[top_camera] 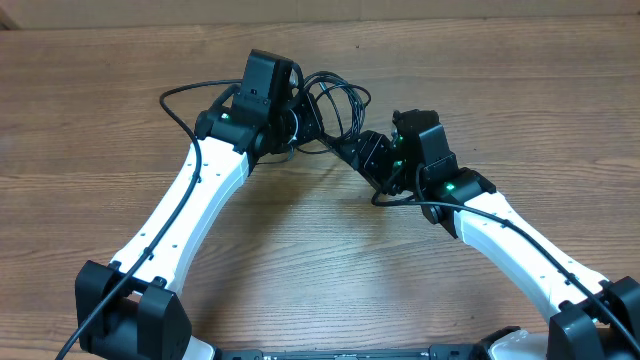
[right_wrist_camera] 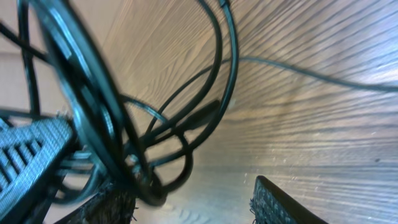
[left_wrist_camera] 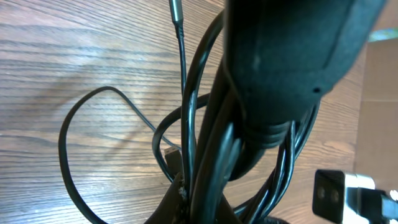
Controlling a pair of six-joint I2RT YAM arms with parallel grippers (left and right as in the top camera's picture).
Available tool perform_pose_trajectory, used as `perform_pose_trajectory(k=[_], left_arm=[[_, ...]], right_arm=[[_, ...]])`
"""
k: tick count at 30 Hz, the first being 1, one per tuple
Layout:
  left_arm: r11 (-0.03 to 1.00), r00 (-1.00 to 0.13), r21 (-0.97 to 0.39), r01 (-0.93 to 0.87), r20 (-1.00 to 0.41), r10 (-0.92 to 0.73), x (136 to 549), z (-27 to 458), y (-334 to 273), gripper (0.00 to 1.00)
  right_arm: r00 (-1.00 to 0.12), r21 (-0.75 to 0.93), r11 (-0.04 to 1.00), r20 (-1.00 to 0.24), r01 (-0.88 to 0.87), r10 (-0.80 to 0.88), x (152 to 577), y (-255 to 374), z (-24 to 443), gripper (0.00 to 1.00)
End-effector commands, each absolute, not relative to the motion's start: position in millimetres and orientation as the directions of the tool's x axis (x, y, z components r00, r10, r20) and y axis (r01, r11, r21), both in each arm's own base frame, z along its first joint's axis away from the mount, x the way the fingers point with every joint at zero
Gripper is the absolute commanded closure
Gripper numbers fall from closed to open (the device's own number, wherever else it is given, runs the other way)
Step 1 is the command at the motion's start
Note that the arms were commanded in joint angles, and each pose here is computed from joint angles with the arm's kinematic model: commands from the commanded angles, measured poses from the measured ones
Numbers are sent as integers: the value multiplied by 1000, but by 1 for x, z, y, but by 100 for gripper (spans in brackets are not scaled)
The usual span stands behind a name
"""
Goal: Untangle cables
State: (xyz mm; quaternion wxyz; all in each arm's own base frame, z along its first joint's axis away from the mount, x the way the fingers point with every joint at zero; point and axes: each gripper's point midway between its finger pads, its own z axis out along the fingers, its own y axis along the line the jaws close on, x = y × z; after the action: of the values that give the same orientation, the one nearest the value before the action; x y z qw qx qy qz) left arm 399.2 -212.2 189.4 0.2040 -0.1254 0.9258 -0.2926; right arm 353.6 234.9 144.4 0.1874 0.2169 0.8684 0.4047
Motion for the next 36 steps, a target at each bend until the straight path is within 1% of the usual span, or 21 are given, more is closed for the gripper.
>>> perform_pose_trajectory(k=[1, 7, 12, 16, 19, 26, 31, 36], left_arm=[[757, -897, -653, -34, -314, -311, 391, 216, -225, 96], [719, -912, -695, 0, -294, -284, 387, 224, -235, 96], [706, -913, -708, 25, -304, -273, 383, 237, -237, 96], [698, -903, -714, 46, -329, -277, 380, 251, -235, 96], [689, -890, -721, 72, -358, -282, 375, 267, -233, 96], [677, -844, -725, 126, -437, -311, 368, 303, -214, 96], [668, -825, -731, 140, -459, -330, 365, 318, -203, 96], [673, -813, -712, 200, -504, -291, 362, 324, -200, 96]], right_arm=[[-772, 773, 586, -210, 244, 599, 371, 222, 152, 41], [-756, 756, 601, -229, 259, 613, 373, 216, 149, 40], [-713, 673, 652, -261, 349, 651, 370, 193, 130, 36], [-682, 628, 674, -294, 390, 669, 370, 179, 123, 36], [-675, 607, 698, -335, 379, 658, 373, 174, 123, 36], [-647, 531, 724, -372, 441, 666, 368, 154, 113, 36], [-634, 491, 734, -391, 469, 667, 365, 144, 109, 35], [-617, 478, 726, -395, 494, 681, 367, 133, 107, 34]])
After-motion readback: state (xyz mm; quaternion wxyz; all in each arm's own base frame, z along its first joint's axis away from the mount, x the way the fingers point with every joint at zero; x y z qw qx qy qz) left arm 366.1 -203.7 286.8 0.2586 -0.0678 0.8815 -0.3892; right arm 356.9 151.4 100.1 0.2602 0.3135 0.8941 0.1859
